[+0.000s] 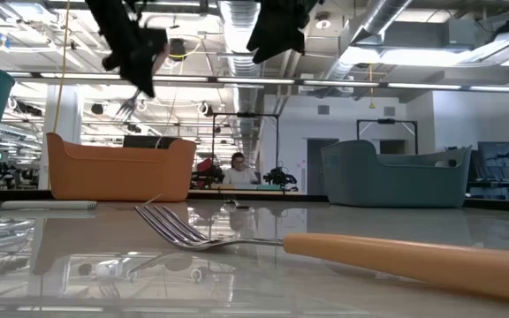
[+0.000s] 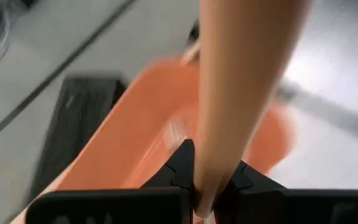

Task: Sort silverware by color (type)
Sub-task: Put the orange fork into the orange bin

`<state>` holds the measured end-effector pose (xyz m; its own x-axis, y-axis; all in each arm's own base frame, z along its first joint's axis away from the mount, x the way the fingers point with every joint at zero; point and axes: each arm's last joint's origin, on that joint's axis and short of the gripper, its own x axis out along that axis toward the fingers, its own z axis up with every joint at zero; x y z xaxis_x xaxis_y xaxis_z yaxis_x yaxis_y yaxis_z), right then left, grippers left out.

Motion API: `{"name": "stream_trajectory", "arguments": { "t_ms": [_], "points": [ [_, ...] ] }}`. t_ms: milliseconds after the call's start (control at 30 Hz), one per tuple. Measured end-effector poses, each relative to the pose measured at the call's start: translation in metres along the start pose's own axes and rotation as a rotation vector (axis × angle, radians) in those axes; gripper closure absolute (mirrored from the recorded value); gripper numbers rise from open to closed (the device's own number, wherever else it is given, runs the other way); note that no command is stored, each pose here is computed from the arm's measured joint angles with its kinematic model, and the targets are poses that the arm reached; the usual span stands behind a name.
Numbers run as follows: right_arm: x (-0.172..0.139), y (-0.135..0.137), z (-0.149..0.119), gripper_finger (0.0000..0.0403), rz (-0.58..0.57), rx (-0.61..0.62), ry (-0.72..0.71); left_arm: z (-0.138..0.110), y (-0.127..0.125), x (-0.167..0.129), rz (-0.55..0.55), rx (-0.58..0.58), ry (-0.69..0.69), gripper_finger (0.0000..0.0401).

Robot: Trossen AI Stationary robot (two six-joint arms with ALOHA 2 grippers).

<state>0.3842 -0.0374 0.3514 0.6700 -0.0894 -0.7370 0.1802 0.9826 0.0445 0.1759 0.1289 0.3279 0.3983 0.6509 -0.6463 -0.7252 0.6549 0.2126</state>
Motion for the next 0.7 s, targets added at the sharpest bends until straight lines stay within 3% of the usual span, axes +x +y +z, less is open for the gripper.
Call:
{"name": "stream_trajectory", "arguments": {
  "t_ms": [167, 300, 433, 700],
  "points": [
    [0.000, 0.002, -0.002, 0.0172, 0.001, 0.027, 0.018, -0.015, 0.006, 0.047, 0.037, 0.127, 0.324, 0.0394],
    [0.000, 0.008, -0.005, 0.0171, 0.009, 0.032, 0.044, -0.026, 0.000, 0.077, 0.058, 0.184, 0.491, 0.0394],
    [0.000, 0.014, -0.007, 0.0171, 0.018, 0.021, 0.059, -0.033, -0.006, 0.099, 0.064, 0.209, 0.578, 0.0385],
    [-0.001, 0.023, -0.009, 0.0171, 0.031, 0.048, 0.072, -0.046, -0.014, 0.127, 0.068, 0.247, 0.691, 0.0326]
  ]
}}
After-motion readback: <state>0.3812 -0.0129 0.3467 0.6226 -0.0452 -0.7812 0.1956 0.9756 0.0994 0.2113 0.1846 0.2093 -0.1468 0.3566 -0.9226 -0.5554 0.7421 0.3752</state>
